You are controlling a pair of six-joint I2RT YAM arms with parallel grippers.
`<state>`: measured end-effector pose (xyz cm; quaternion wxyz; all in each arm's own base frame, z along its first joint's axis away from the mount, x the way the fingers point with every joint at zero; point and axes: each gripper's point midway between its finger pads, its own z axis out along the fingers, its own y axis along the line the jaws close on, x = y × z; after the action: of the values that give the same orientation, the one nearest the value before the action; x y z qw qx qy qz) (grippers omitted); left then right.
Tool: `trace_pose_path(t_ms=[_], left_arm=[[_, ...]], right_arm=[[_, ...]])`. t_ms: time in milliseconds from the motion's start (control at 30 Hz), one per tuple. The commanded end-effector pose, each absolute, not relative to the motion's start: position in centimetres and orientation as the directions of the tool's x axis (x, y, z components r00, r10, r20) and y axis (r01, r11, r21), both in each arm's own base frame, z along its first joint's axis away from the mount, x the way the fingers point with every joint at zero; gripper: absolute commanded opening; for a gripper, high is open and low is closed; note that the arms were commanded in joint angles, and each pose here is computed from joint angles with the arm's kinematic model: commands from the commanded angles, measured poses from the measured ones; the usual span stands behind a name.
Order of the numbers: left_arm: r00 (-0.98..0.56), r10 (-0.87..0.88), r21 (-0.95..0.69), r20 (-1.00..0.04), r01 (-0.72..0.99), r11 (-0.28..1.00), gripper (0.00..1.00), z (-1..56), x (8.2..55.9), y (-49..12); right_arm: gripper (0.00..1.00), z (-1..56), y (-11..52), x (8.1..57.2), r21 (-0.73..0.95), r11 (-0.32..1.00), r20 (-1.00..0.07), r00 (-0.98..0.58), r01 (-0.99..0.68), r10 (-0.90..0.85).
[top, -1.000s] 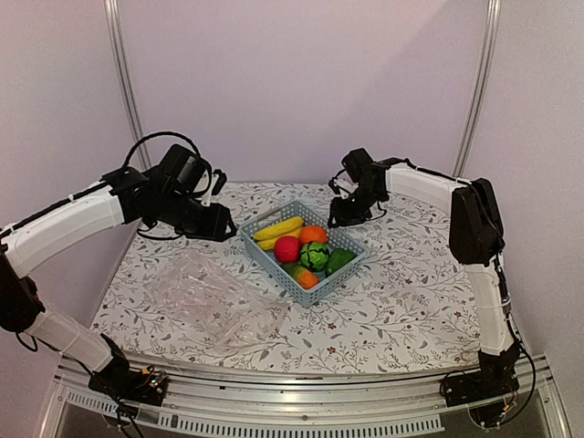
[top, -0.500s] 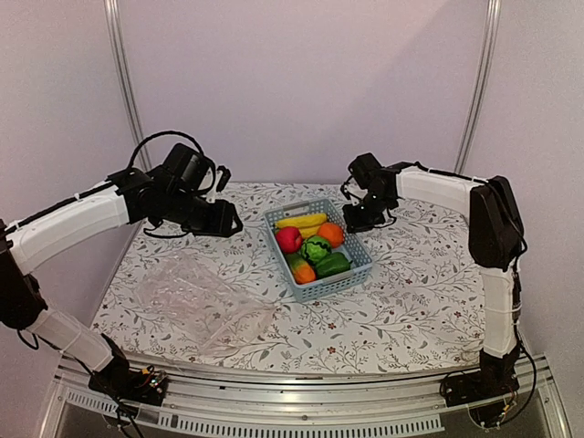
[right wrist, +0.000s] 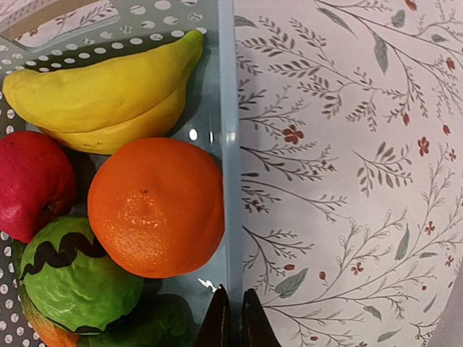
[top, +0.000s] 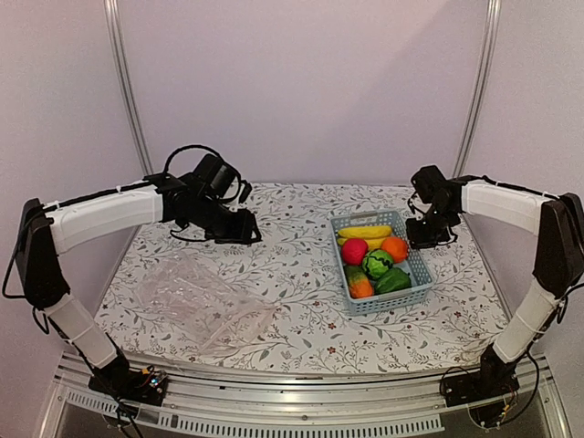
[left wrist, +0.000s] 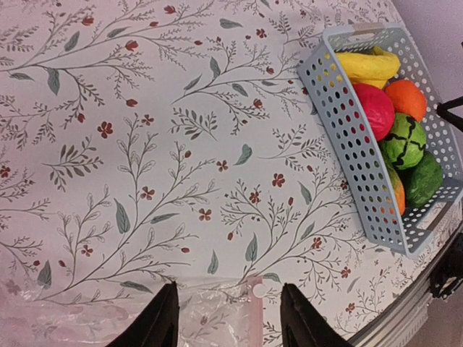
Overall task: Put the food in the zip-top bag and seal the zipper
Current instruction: Move the bin to the center of the board, then adjust the zipper food storage bag at the center of the board.
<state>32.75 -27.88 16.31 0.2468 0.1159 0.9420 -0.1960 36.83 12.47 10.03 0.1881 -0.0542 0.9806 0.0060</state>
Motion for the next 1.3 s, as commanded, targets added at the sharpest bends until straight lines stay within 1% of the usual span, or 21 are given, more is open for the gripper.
trace_pose_path(t_ms=[0, 100, 133, 167, 233, 267, 300, 333, 400, 433, 500, 567, 600, 667, 733, 800, 867, 967, 1067, 1167, 1267], left_arm=[[-0.803, 0.157, -0.321, -0.575, 0.398, 0.859, 0.48, 18.3, 33.0, -30.1], [-0.804, 0.218, -0.285, -0.553, 0.428, 0.858, 0.48, 18.0, 31.8, -30.7], [-0.802, 0.243, -0.271, -0.546, 0.444, 0.854, 0.48, 17.9, 31.2, -30.9], [-0.798, 0.269, -0.252, -0.539, 0.457, 0.853, 0.49, 17.7, 30.5, -30.9], [-0.782, 0.334, -0.197, -0.526, 0.494, 0.847, 0.52, 17.7, 28.9, -31.0], [-0.769, 0.364, -0.165, -0.525, 0.511, 0.843, 0.53, 18.0, 28.1, -30.9], [-0.761, 0.394, -0.129, -0.515, 0.523, 0.842, 0.55, 17.9, 27.3, -30.7], [-0.759, 0.418, -0.101, -0.500, 0.530, 0.842, 0.61, 17.8, 26.4, -30.3], [-0.765, 0.453, -0.073, -0.458, 0.540, 0.838, 0.63, 17.7, 24.4, -29.6], [-0.769, 0.467, -0.068, -0.436, 0.546, 0.835, 0.63, 17.5, 23.4, -29.4], [-0.784, 0.472, -0.064, -0.403, 0.538, 0.840, 0.63, 17.4, 21.4, -28.4], [-0.815, 0.427, -0.073, -0.392, 0.490, 0.869, 0.63, 17.3, 20.3, -27.0], [-0.828, 0.384, -0.076, -0.408, 0.450, 0.890, 0.63, 17.6, 20.3, -26.2], [-0.854, 0.275, -0.098, -0.441, 0.350, 0.931, 0.64, 18.5, 20.9, -24.3], [-0.874, 0.161, -0.093, -0.458, 0.227, 0.969, 0.68, 19.3, 22.3, -21.3], [-0.892, 0.035, -0.100, -0.451, 0.090, 0.991, 0.71, 19.4, 23.5, -18.1], [-0.899, -0.073, -0.120, -0.431, -0.023, 0.993, 0.75, 19.0, 24.2, -15.6], [-0.895, -0.204, -0.132, -0.398, -0.164, 0.978, 0.78, 17.4, 24.8, -12.3], [-0.868, -0.317, -0.131, -0.382, -0.289, 0.948, 0.78, 15.9, 25.4, -9.4], [-0.848, -0.384, -0.156, -0.366, -0.351, 0.923, 0.77, 14.8, 26.0, -8.2], [-0.842, -0.391, -0.144, -0.373, -0.363, 0.920, 0.76, 14.4, 26.1, -7.5]], right_arm=[[0.00, 10.2, 8.1, 35.1, -0.074, 0.997, -0.364, -0.931, -0.002, -0.029], [0.00, 10.1, 6.9, 34.3, -0.084, 0.996, -0.360, -0.933, 0.017, -0.014], [0.02, 10.0, 6.9, 34.1, -0.080, 0.997, -0.359, -0.933, 0.014, -0.015], [0.11, 10.1, 7.0, 34.0, -0.074, 0.997, -0.357, -0.934, 0.012, -0.015], [0.32, 10.9, 7.5, 34.2, -0.045, 0.999, -0.364, -0.931, 0.010, -0.007], [0.39, 11.7, 7.8, 34.4, -0.022, 1.000, -0.373, -0.928, 0.014, 0.005], [0.46, 12.6, 8.2, 34.5, 0.003, 1.000, -0.388, -0.922, 0.017, 0.016], [0.51, 13.6, 8.6, 34.8, 0.033, 0.999, -0.402, -0.915, 0.020, 0.032], [0.58, 15.6, 9.5, 35.1, 0.078, 0.997, -0.435, -0.899, 0.018, 0.050], [0.60, 16.7, 9.8, 35.2, 0.092, 0.996, -0.457, -0.888, 0.014, 0.055], [0.62, 18.3, 11.2, 35.3, 0.118, 0.993, -0.488, -0.872, -0.013, 0.047], [0.63, 19.6, 13.8, 35.1, 0.167, 0.982, -0.514, -0.858, -0.086, 0.013], [0.63, 20.2, 16.0, 34.7, 0.212, 0.965, -0.522, -0.853, -0.154, -0.022], [0.62, 20.8, 19.5, 33.8, 0.233, 0.935, -0.547, -0.831, -0.268, -0.102], [0.61, 21.1, 22.0, 33.1, 0.270, 0.907, -0.552, -0.824, -0.324, -0.129], [0.61, 21.3, 25.3, 32.0, 0.344, 0.852, -0.553, -0.818, -0.394, -0.155], [0.60, 21.9, 29.1, 30.5, 0.389, 0.771, -0.596, -0.776, -0.504, -0.207], [0.59, 22.1, 33.3, 28.2, 0.347, 0.678, -0.637, -0.694, -0.648, -0.337], [0.58, 20.4, 37.4, 26.4, 0.336, 0.581, -0.618, -0.639, -0.741, -0.458], [0.59, 18.4, 41.1, 24.3, 0.291, 0.495, -0.610, -0.558, -0.819, -0.563], [0.60, 16.1, 43.9, 22.8, 0.215, 0.447, -0.583, -0.481, -0.868, -0.654]])
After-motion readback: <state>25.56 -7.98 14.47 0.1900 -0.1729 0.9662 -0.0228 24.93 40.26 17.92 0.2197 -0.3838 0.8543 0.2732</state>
